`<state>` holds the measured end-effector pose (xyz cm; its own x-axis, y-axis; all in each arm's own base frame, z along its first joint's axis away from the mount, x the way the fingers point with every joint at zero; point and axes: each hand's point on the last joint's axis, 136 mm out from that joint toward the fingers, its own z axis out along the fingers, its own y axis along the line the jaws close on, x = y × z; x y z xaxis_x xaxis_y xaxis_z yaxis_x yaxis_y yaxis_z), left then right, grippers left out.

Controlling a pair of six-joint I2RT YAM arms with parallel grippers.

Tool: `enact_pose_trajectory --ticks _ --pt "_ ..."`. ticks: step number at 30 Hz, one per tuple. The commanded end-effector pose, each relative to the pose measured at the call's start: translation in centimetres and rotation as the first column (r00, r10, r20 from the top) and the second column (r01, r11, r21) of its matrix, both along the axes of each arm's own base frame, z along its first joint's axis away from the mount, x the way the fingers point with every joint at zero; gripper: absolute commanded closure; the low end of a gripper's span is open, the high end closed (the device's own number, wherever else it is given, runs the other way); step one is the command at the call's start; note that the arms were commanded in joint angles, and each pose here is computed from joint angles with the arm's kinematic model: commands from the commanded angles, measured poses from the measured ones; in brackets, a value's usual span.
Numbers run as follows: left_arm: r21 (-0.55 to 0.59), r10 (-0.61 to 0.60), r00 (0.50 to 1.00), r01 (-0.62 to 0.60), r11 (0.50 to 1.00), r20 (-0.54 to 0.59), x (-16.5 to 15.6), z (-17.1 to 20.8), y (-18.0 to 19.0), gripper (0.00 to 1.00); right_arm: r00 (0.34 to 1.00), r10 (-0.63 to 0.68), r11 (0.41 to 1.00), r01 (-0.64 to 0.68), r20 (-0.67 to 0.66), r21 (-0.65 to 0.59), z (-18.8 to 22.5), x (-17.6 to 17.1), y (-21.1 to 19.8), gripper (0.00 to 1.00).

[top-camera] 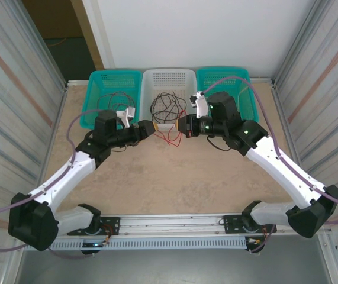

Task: Untangle the cables

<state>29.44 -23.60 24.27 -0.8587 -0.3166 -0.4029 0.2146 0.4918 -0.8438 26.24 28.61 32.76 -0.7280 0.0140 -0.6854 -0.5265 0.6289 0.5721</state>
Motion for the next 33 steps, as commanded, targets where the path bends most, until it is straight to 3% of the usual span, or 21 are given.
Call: enact_pose_trajectory --ticks 1,10,15,21,23,27,31,33 --pt "-0.054 -0.009 0.998 0.012 0.998 0.056 0.2 2.7 -0.5 0.21 0.999 0.045 0.999 -0.046 0.023 0.012 0.9 -0.5 1.1 1.0" --pt "-0.032 0.003 1.0 -0.003 0.999 0.017 0.6 1.3 -0.4 0.47 0.99 0.135 0.99 -0.136 0.037 0.025 1.3 -1.8 3.3 1.0" --pt "-0.015 0.0 1.0 0.0 1.0 0.011 0.7 1.1 -0.4 0.53 0.99 0.135 0.99 -0.136 0.043 0.026 1.4 -1.9 3.3 1.0" --pt "-0.004 0.02 0.999 -0.02 1.0 0.031 1.1 1.5 -0.1 0.91 0.993 0.108 0.994 -0.109 0.051 0.01 1.3 -1.5 2.8 0.99" --pt "-0.004 0.046 0.998 -0.046 0.999 0.045 1.5 2.0 0.4 1.0 0.995 0.08 0.997 -0.08 0.055 -0.001 1.3 -1.1 2.2 0.89" --pt "0.006 0.12 0.988 -0.121 0.993 0.101 3.7 4.2 2.4 1.0 0.995 -0.069 0.995 0.074 0.074 -0.064 0.8 1.0 -0.9 0.52" --pt "0.094 0.282 0.939 -0.304 0.948 0.195 7.9 7.4 7.2 1.0 0.963 -0.263 0.959 0.267 0.056 -0.091 0.1 3.2 -6.1 0.4" --pt "0.14 0.395 0.887 -0.434 0.89 0.24 10.6 8.5 10.8 1.0 0.947 -0.316 0.944 0.32 0.048 -0.083 -0.2 3.5 -8.1 0.39"
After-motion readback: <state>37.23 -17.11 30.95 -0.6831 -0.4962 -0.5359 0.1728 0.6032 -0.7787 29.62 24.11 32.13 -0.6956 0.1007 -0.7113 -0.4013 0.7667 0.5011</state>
